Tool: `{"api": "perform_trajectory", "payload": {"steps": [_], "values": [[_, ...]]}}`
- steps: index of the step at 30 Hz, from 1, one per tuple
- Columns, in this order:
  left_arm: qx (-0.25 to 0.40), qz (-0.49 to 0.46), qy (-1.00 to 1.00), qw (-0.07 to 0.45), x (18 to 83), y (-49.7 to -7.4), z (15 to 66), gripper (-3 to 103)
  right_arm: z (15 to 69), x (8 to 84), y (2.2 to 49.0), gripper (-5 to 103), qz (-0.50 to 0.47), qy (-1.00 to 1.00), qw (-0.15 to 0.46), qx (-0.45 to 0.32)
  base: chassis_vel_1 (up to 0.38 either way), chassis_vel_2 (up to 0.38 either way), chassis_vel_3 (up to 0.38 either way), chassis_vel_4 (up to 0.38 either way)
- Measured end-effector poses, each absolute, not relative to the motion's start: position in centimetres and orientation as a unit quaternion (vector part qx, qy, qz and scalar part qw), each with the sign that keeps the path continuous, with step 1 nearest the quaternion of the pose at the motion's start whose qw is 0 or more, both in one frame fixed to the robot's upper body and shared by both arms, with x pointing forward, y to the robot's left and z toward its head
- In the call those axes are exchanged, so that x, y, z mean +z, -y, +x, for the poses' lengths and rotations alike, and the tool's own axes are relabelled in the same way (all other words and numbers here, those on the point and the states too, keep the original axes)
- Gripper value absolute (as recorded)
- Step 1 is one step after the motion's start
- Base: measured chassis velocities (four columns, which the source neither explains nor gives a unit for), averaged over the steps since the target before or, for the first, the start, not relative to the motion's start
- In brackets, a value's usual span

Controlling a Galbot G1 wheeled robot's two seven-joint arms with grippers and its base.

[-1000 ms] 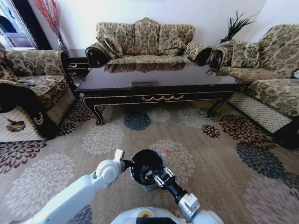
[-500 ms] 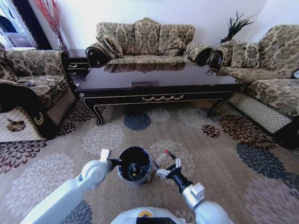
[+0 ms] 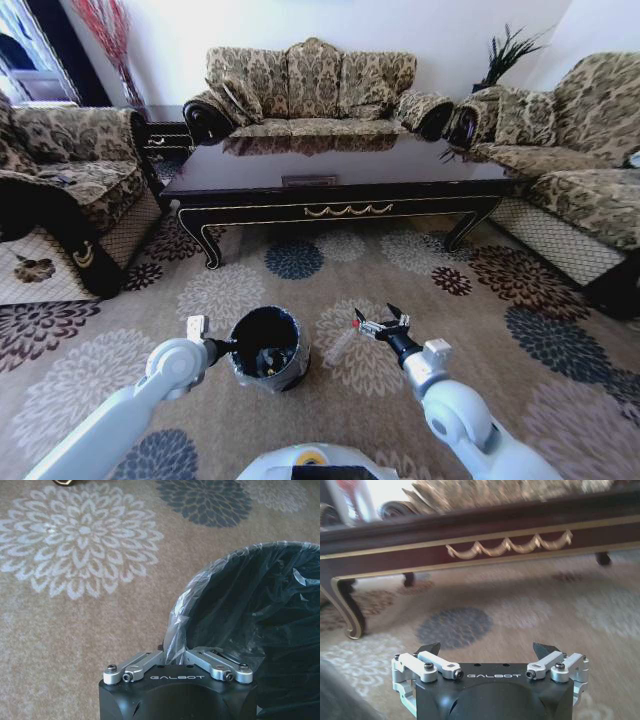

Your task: Move to the front of the table and pick up the trash from the floor, then place it into the trash bin.

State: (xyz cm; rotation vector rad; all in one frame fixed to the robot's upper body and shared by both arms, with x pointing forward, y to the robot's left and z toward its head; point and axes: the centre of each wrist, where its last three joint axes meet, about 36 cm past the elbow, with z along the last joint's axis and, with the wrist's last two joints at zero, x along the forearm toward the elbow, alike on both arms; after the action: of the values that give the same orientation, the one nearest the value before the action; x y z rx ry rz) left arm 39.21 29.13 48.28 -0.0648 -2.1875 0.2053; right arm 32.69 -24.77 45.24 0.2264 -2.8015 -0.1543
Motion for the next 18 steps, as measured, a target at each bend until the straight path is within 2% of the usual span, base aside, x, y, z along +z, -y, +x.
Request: {"api": "perform_trajectory", "payload": {"steps": [6,9,18], "values": [[0.079,-0.002,0.888,0.454,47.8,-31.2,38.8,0,36.0,42.5,24.5,100,0.066,0.978,0.193,-0.051,0.0,0.0,0.0,0.0],[0.084,0.015,0.884,0.46,47.3,-32.7,37.7,0,39.3,40.5,23.8,100,0.063,0.976,0.205,-0.037,0.0,0.0,0.0,0.0],[0.094,0.032,0.882,0.461,47.4,-34.3,36.2,0,44.4,36.5,22.5,100,0.064,0.973,0.222,-0.005,0.0,0.0,0.0,0.0]]}}
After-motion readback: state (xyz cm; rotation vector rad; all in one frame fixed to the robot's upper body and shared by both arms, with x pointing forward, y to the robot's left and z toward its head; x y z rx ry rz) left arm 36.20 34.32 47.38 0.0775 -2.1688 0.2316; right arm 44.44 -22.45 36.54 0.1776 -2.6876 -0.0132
